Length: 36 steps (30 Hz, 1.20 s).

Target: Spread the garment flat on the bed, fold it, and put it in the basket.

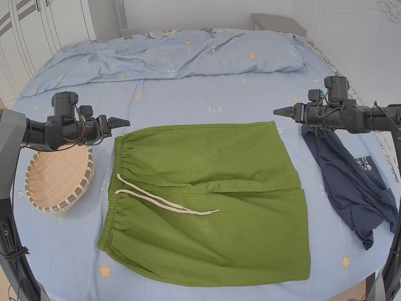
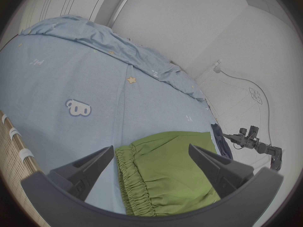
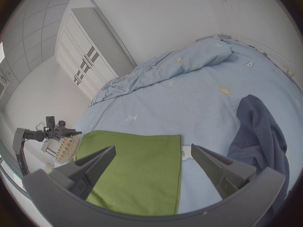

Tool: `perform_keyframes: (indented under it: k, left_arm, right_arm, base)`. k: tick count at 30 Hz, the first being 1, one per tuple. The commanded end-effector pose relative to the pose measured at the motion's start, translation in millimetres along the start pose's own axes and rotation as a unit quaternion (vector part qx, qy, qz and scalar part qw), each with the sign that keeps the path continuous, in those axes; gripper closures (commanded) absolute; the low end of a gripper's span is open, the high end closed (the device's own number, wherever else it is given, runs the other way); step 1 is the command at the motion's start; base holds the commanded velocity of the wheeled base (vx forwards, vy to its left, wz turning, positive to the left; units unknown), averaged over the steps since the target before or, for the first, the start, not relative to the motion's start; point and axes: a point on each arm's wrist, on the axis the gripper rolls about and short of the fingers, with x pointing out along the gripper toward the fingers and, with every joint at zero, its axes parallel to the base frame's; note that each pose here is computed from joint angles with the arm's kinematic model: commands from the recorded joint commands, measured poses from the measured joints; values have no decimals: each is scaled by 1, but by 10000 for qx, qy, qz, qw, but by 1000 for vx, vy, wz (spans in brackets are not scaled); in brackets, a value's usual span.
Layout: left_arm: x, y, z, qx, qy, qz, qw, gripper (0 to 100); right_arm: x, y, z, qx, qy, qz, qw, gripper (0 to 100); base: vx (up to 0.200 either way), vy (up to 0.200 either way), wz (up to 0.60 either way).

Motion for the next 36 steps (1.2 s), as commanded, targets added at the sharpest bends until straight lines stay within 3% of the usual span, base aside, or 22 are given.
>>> perform_keyframes:
  k: [1, 5, 8, 12, 16, 17, 18, 23, 27, 36]
  left_arm:
    - [-35, -45, 6, 142, -113, -216, 9996, 0]
    - [-68, -75, -5, -212, -59, -340, 9992, 0]
    - [-95, -91, -35, -760, 240, -376, 9961, 0]
    - [-117, -86, -85, -1338, 813, -160, 9875, 0]
    - [-127, -70, -143, -1794, 1535, 199, 9715, 0]
    - [-127, -70, -143, -1794, 1535, 199, 9715, 0]
    - [-132, -64, -166, -1933, 1714, 289, 9656, 0]
    - [-146, -57, -204, -2105, 1843, 151, 9599, 0]
    - [-157, -51, -216, -2243, 1778, -39, 9581, 0]
    - [-162, -36, -221, -2460, 1717, 98, 9539, 0]
  right_arm:
    - [-51, 26, 10, 323, -51, -36, 9995, 0]
    - [-89, 47, -11, 708, 258, -29, 9972, 0]
    - [-117, 56, -53, 975, 747, -96, 9924, 0]
    - [-140, 62, -102, 1204, 1228, -97, 9851, 0]
    - [-154, 63, -144, 1401, 1525, -75, 9783, 0]
    - [-154, 63, -144, 1401, 1525, -75, 9783, 0]
    - [-161, 65, -161, 1474, 1642, -54, 9753, 0]
    - [-168, 80, -192, 1495, 2031, 400, 9669, 0]
    - [-173, 84, -197, 1472, 2054, 462, 9665, 0]
    - [-175, 86, -196, 1496, 2010, 484, 9669, 0]
  base:
    - [0, 0, 0]
    - [0, 0, 0]
    - [0, 0, 0]
    - [0, 0, 0]
    - [0, 0, 0]
    - [0, 0, 0]
    - [0, 0, 0]
    - [0, 0, 0]
    - [0, 0, 0]
    - [0, 0, 0]
